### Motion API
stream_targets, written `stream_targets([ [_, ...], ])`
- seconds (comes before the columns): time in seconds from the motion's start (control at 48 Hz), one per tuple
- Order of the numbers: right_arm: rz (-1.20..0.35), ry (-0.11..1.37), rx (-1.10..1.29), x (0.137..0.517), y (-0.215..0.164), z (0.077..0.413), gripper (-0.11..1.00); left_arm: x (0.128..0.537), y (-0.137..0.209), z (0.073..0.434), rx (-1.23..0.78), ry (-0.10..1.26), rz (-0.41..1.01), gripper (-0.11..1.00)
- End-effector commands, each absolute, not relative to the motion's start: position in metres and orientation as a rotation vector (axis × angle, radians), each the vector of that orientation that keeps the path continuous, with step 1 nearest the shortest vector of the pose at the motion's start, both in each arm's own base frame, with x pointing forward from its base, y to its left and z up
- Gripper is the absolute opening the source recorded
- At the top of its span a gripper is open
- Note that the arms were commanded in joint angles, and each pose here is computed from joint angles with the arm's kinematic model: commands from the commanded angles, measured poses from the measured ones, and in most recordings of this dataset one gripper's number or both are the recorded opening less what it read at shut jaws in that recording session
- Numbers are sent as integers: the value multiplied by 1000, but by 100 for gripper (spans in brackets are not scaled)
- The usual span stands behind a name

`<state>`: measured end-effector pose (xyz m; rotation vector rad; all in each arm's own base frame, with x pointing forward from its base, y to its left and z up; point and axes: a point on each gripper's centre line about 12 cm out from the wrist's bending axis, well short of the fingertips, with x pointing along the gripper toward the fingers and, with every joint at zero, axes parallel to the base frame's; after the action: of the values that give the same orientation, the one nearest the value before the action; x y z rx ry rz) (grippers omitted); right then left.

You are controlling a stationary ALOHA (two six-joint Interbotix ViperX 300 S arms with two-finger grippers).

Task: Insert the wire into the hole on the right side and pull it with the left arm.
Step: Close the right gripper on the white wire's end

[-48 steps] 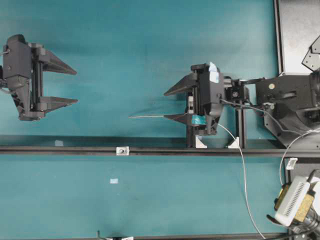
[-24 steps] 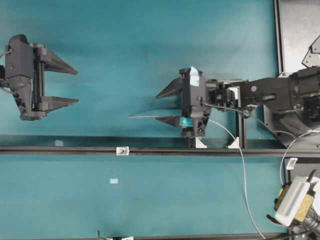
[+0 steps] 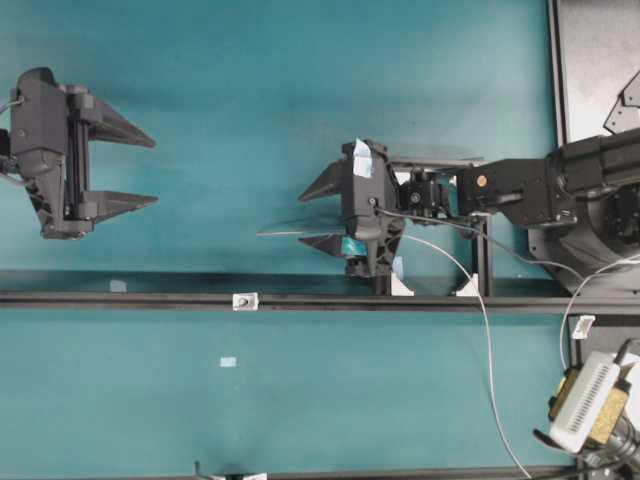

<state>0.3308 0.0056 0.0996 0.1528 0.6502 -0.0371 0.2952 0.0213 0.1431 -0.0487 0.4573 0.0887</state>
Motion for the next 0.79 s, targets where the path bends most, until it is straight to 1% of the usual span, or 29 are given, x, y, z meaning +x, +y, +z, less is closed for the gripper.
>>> stream_targets([
  [0.0,-34,618,158,340,7,106,77,300,23,152,-49,425,93,81],
  [0.521,-41,630,158,340,5,102,77,300,23,152,-50,425,94,81],
  [0.667,-40,627,157,341,5,102,73,300,23,152,-49,424,94,81],
  [0.771,-40,627,157,341,5,102,67,300,23,152,-49,423,93,81],
])
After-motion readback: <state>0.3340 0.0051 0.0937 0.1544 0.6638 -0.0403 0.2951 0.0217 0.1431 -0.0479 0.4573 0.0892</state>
